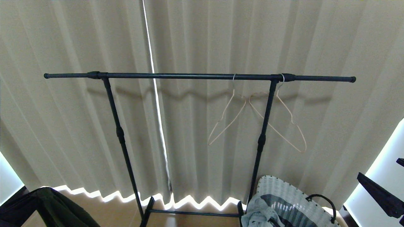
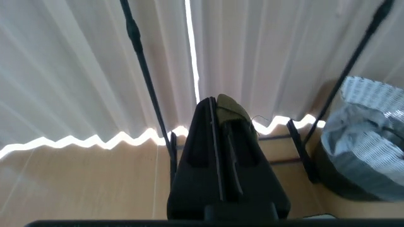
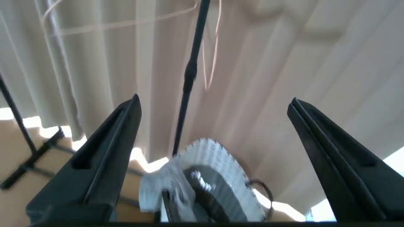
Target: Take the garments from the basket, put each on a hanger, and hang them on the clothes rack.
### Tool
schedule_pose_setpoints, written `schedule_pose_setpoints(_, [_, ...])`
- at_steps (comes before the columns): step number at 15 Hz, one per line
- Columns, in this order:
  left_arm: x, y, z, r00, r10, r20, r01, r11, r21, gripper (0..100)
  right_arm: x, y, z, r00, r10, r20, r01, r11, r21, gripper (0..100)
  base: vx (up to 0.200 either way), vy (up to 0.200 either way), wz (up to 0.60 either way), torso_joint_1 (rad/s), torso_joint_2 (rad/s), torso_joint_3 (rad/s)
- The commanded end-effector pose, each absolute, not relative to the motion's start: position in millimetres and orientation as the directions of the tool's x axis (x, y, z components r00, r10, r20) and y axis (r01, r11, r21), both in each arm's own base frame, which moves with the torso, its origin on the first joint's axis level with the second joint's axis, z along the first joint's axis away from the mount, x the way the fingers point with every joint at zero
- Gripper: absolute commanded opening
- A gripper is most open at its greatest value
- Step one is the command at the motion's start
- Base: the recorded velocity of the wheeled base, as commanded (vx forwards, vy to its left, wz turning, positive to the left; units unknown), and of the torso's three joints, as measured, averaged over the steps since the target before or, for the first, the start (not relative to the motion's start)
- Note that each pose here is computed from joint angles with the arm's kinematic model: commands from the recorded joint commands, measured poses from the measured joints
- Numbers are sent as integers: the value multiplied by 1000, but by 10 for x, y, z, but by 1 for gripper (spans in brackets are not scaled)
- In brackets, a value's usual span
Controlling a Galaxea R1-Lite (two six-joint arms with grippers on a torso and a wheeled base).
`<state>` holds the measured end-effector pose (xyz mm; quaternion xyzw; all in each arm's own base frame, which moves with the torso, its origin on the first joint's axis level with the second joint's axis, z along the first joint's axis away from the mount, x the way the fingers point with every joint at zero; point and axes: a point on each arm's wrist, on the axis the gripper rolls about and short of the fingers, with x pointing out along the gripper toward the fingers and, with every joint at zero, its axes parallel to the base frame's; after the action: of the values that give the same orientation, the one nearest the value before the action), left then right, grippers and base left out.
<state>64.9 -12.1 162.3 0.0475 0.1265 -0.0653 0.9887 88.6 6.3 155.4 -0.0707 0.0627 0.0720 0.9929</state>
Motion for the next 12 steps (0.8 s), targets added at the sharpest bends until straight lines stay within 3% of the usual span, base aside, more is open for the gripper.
schedule_pose_setpoints(1, [649, -121, 1621, 959, -117, -257, 141, 987, 77, 0, 934, 66, 1537, 978, 135, -160, -156, 980, -125, 100, 200, 0, 0, 2, 2, 2])
schedule_pose_setpoints(8, [644, -120, 1574, 955, -116, -274, 144, 986, 87, 0, 1005, 69, 1479, 968, 135, -212, -163, 979, -119, 100, 200, 0, 0, 4, 3, 0])
schedule_pose_setpoints(11, [634, -119, 1535, 952, -118, -283, 149, 985, 90, 0, 1223, 77, 1504, 954, 136, -266, -170, 979, -110, 100, 200, 0, 0, 6, 4, -1])
schedule_pose_setpoints(12, [634, -119, 1535, 952, -117, -283, 149, 984, 95, 0, 1358, 68, 1545, 952, 123, -280, -158, 981, -109, 100, 0, 0, 0, 0, 0, 0])
